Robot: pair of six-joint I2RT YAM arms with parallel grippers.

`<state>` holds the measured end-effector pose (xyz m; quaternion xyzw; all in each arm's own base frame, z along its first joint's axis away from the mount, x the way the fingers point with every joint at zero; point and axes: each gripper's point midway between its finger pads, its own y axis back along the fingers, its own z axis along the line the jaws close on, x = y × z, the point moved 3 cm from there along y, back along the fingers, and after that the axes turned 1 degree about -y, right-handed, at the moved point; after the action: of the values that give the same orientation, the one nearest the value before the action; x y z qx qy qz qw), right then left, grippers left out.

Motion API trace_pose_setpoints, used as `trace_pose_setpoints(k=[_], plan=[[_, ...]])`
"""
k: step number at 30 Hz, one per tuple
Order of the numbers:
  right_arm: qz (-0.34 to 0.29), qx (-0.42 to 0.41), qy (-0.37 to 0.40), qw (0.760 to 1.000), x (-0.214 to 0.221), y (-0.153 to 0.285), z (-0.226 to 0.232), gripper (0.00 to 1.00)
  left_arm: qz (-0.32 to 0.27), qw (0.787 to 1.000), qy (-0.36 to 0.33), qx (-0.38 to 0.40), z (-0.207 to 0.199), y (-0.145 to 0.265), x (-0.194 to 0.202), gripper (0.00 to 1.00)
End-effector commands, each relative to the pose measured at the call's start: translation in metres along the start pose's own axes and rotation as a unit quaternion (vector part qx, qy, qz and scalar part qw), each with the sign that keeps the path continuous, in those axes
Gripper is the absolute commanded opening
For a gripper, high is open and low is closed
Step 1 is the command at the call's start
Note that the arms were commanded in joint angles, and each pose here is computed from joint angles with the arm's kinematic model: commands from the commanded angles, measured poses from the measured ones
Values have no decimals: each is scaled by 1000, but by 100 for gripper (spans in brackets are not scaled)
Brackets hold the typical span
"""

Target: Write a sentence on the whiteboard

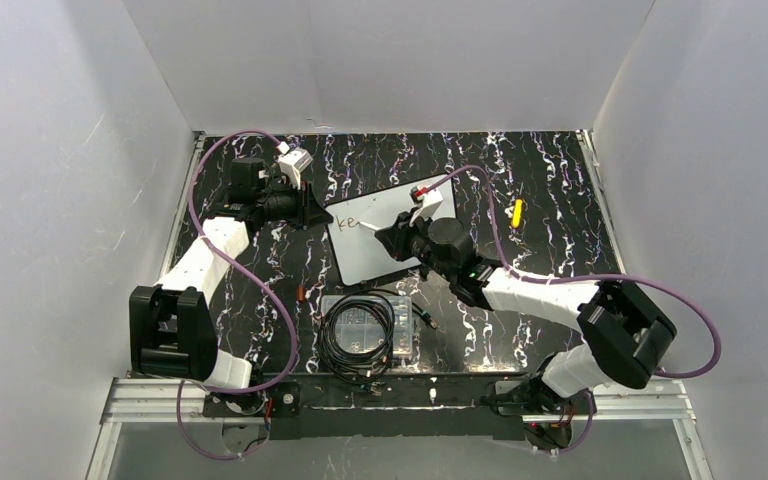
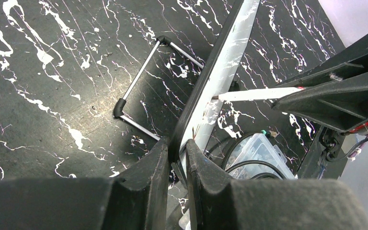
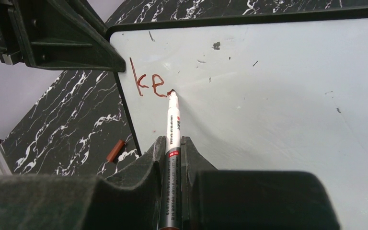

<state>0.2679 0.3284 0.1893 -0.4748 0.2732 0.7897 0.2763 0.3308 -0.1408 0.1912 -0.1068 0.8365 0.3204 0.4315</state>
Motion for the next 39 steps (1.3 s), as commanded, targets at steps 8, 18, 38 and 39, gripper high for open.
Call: trace_pose_setpoints(k=[8, 18, 38, 39], plan=[[-62, 19, 8, 998, -35, 1, -2, 1, -23, 999, -36, -12, -6, 14, -19, 0], [-67, -2, 8, 998, -39, -4, 6, 1, -23, 999, -36, -11, -6, 14, -18, 0], [-29, -18, 4, 999, -16, -6, 6, 1, -25, 999, -37, -11, -7, 15, -20, 0], [-24, -15, 3, 1000, -12, -4, 4, 1, -25, 999, -37, -11, -7, 15, -19, 0]])
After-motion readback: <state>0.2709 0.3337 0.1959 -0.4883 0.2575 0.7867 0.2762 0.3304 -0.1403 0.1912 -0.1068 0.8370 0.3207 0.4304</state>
